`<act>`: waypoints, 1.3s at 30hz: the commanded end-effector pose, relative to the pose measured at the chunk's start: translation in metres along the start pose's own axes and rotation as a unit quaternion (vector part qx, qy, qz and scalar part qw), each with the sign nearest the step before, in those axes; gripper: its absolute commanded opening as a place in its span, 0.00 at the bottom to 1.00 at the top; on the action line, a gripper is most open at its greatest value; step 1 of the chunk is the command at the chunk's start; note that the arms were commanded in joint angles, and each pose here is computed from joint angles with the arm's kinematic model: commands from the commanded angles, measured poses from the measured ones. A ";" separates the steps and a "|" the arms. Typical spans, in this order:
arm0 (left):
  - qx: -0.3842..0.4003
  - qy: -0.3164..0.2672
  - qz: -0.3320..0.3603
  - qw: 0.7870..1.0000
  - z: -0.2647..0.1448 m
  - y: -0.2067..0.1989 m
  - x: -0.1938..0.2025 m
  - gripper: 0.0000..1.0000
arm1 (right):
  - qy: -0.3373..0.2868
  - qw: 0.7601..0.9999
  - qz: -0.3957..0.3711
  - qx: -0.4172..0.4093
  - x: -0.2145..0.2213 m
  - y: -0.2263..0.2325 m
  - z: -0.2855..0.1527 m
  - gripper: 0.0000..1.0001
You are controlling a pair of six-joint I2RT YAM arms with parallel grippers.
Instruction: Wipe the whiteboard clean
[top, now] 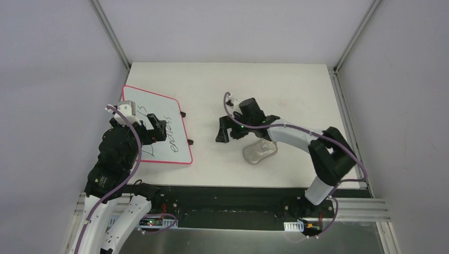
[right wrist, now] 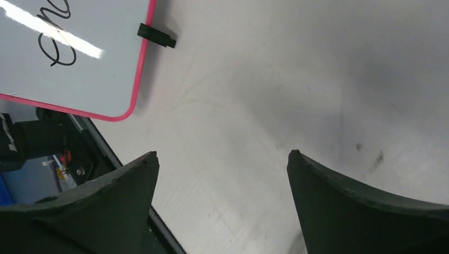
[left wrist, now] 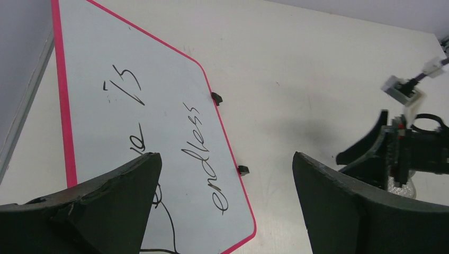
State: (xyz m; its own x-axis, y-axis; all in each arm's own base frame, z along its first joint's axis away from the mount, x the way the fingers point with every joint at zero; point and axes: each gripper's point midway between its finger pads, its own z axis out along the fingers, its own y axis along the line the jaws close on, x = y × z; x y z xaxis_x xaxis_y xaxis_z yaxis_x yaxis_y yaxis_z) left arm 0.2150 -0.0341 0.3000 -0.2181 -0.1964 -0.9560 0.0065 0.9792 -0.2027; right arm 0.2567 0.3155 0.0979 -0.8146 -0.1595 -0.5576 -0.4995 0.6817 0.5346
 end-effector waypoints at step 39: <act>0.026 -0.030 -0.006 0.999 -0.010 -0.008 -0.011 0.99 | 0.120 0.845 -0.449 -0.262 0.033 0.081 0.173 0.33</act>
State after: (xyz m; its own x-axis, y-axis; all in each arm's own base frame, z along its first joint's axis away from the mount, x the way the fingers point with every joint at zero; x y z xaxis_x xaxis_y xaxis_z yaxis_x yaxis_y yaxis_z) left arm 0.2084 -0.0383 0.3059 -0.1965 -0.2024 -0.9594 0.0432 0.9757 -0.2147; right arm 0.2566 0.4873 0.0280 -0.0879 -0.5978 -0.7968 -0.9709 -0.1276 0.2029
